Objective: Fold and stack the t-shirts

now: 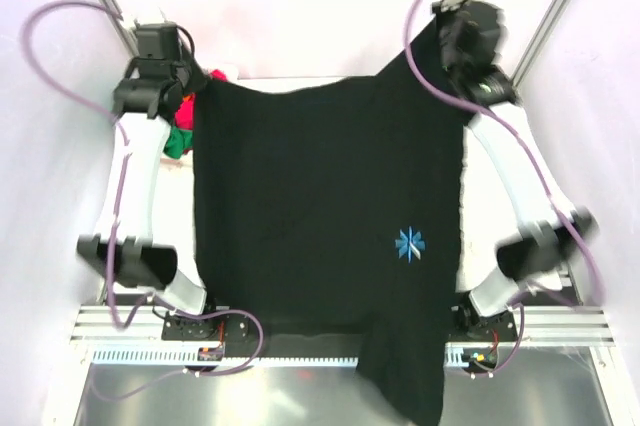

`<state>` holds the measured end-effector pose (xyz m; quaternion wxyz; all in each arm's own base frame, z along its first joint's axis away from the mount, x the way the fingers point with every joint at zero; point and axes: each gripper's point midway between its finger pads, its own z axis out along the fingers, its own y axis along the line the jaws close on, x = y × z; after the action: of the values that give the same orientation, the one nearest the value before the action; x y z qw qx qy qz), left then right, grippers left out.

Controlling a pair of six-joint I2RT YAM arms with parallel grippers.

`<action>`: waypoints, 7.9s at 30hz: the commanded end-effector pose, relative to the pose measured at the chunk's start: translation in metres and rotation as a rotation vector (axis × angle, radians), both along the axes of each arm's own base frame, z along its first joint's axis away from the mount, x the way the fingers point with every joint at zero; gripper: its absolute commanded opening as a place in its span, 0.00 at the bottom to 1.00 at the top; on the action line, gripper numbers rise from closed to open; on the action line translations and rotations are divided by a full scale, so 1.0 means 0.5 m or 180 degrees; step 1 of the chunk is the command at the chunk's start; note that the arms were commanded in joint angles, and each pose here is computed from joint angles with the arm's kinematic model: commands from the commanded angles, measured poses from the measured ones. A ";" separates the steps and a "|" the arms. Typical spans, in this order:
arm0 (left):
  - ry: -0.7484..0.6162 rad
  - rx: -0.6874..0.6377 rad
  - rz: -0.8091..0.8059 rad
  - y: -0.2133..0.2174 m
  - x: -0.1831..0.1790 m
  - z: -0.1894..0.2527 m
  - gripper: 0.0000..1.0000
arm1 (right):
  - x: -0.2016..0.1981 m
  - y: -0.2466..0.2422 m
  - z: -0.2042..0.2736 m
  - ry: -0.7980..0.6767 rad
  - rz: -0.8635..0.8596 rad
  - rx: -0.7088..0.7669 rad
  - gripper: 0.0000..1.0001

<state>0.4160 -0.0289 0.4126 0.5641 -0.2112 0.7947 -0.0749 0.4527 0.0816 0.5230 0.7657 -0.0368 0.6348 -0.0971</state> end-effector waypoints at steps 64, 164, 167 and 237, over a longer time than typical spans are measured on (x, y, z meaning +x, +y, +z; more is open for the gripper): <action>0.1323 -0.0336 -0.0706 -0.119 0.457 -0.640 0.67 | 0.336 0.028 -0.927 0.3385 0.0229 0.1671 0.98; 0.1821 -0.0961 0.0084 -0.063 -0.406 -0.628 0.02 | -0.325 -0.016 -0.968 0.4350 -0.0585 0.2332 0.98; 0.1840 -0.0995 0.0105 -0.063 -0.411 -0.636 0.02 | -0.304 -0.012 -0.993 0.4441 -0.0597 0.2309 0.98; 0.1470 -0.1209 -0.0684 -0.114 -0.438 -0.471 0.02 | -0.594 -0.046 -0.644 0.3428 -0.0522 0.2622 0.00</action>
<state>0.2132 -0.0826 0.1693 0.3147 -0.2607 0.8858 -0.2200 0.1873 0.0637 0.2088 0.3220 0.2465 0.9040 0.1358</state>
